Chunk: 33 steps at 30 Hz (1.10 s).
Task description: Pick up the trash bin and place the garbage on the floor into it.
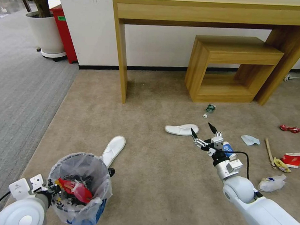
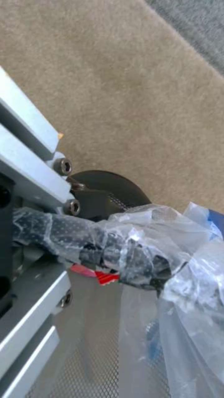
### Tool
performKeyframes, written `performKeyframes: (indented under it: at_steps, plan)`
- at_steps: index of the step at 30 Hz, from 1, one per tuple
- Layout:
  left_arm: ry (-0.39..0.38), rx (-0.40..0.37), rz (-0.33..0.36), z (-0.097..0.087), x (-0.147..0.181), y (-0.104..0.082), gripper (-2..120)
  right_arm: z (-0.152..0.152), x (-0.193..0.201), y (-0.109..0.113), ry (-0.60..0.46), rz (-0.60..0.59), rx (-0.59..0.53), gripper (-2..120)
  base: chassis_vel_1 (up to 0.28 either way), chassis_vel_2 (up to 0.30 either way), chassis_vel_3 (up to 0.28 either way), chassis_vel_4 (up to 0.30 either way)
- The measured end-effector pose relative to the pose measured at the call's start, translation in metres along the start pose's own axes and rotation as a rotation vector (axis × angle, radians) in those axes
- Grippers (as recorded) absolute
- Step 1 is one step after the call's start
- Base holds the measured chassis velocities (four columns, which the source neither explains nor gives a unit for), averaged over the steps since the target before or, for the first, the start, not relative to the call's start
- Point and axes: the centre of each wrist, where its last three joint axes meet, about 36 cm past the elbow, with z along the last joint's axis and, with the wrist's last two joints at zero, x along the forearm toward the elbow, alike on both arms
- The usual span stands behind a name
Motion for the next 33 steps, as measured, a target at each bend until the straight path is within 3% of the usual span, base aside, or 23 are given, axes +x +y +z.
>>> performKeyframes:
  at_steps: [20, 33]
  plan:
    - [-0.002, -0.007, -0.028, -0.017, -0.013, 0.014, 0, 0.013, 0.003, 0.025, 0.029, -0.007, -0.032, 88, 0.000, 0.000, 0.000, 0.000]
    - [0.021, -0.003, -0.049, -0.016, -0.019, 0.017, 0, 0.017, 0.008, 0.026, 0.039, -0.005, -0.026, 86, 0.000, 0.000, 0.000, 0.000]
